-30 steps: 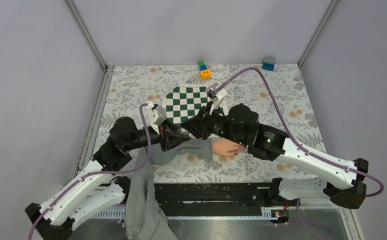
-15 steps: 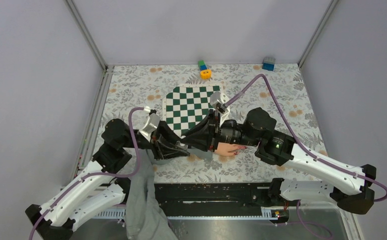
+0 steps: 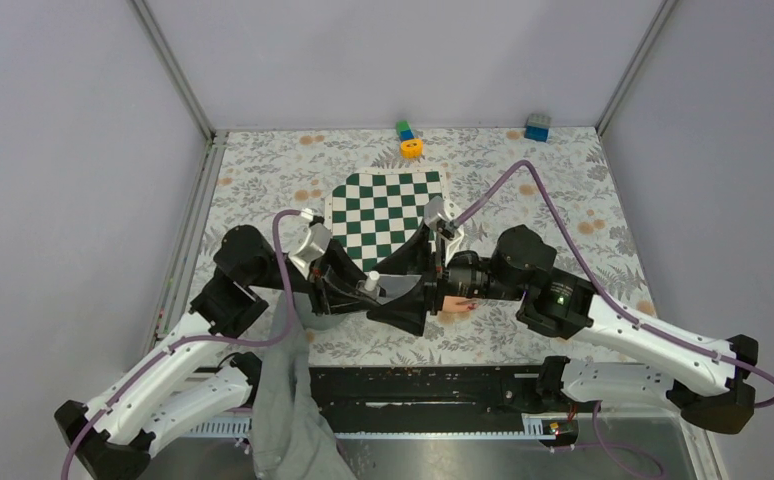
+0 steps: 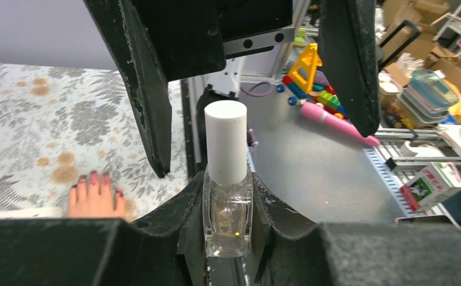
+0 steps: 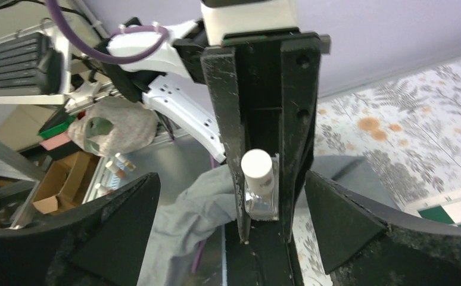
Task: Paint the nails
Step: Unscrew the nail polish bottle.
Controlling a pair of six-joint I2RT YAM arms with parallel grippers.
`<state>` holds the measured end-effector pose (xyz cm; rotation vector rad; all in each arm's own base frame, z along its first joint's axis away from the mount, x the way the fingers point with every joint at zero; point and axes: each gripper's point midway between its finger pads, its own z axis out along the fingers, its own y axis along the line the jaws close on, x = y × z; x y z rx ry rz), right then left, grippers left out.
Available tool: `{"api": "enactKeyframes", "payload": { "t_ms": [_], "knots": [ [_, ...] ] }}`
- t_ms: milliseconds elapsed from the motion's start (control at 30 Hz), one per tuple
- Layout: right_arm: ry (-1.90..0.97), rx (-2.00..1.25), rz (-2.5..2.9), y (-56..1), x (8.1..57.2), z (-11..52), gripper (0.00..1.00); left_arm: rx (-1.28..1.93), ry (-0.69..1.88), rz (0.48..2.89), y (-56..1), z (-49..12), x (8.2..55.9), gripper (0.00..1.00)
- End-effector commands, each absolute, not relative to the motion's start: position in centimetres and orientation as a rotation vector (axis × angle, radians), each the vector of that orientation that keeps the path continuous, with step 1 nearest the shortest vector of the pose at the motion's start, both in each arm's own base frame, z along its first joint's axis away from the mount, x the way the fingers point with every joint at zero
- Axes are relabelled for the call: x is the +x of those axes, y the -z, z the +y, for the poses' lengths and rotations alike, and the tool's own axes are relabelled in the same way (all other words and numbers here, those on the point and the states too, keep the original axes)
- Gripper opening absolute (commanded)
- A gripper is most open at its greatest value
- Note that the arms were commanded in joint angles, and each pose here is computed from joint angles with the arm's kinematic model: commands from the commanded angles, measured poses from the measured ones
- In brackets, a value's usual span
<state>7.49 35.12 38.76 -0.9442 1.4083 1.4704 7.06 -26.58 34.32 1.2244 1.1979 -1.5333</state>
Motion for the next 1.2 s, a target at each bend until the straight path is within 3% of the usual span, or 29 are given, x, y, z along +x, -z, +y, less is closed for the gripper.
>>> {"api": "enactKeyframes", "payload": {
  "t_ms": [0,267,433,667,1167],
  "knots": [
    [-1.332,-0.827,1.451,-38.9,10.1,33.5,1.0,1.196,1.37,1.19,-35.0,-26.5,8.9,0.0],
    [-1.22,-0.679,1.521,-37.8,13.0,31.7,0.97,1.069,1.177,1.314,-34.2,-26.0,12.4,0.0],
    [-1.185,-0.399,1.646,-37.0,16.2,31.4,0.94,0.951,1.075,1.408,-33.6,-25.5,14.9,0.0],
    [-1.22,-0.254,1.749,-36.2,17.6,32.8,0.77,0.863,1.014,1.491,-32.5,-25.4,17.0,0.0],
    [-1.137,-0.271,1.841,-35.0,18.7,33.9,0.6,0.85,0.984,1.575,-30.9,-25.8,17.9,0.0]
  ]
}}
